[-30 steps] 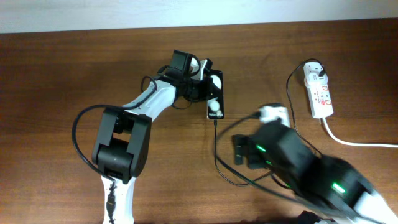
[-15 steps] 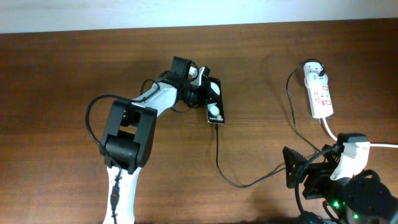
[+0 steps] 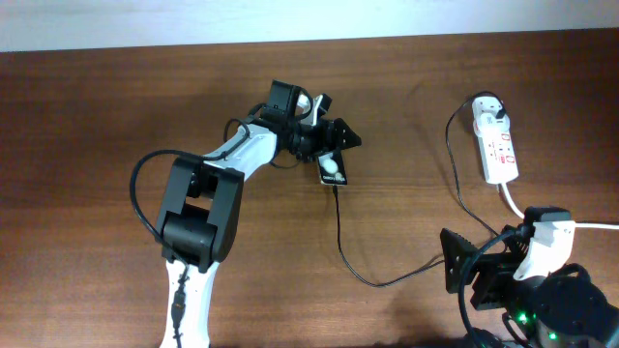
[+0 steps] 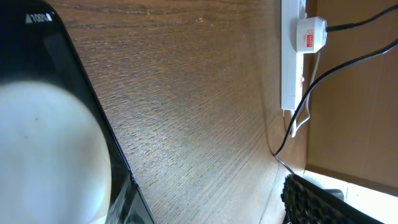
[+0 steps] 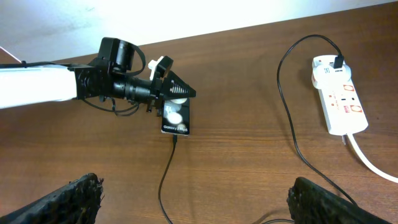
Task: Plug charger to phone and switch on socket
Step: 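Lower the plugged phone flat onto the table with the left gripper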
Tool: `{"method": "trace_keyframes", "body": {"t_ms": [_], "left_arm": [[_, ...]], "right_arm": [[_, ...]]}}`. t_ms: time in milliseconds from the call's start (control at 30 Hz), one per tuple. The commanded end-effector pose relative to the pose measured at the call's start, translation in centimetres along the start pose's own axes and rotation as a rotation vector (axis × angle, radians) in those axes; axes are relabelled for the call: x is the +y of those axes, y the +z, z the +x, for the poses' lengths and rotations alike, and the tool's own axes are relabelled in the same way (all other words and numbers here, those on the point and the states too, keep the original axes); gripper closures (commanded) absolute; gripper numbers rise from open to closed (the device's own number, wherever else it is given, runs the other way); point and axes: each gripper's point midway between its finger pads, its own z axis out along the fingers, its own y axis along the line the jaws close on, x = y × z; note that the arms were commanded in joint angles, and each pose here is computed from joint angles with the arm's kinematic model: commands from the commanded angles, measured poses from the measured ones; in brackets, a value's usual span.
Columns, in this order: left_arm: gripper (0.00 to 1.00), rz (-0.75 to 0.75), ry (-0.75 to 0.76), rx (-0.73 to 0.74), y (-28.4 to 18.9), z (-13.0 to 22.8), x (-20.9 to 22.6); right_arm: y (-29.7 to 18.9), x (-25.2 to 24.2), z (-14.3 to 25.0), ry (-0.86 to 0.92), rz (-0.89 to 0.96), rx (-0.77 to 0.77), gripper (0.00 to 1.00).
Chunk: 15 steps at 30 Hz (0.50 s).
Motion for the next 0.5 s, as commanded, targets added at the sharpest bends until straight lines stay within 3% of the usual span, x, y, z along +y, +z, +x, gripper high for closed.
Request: {"method": "trace_keyframes", "body": {"t_ms": [0, 100, 267, 467], "left_arm": [[0.05, -0.136, -0.046, -0.007, 0.8, 0.8, 4.3], [0.01, -0.15, 0.021, 0.003, 1.2, 1.1, 4.3], [0.0, -0.346, -0.002, 0.018, 1.5, 2.6, 6.7], [0.01, -0.422, -0.004, 0.006, 1.2, 2.7, 7.8]], "right_arm": [[-0.2, -0.3, -0.4, -0.001, 0.016, -0.017, 0.01], [-0.2, -0.3, -0.4, -0.001, 0.016, -0.018, 0.01], [-0.2, -0.3, -0.4, -0.001, 0.016, -0.017, 0.01], [-0.2, -0.3, -0.4, -0.001, 0.016, -0.017, 0.01]]}}
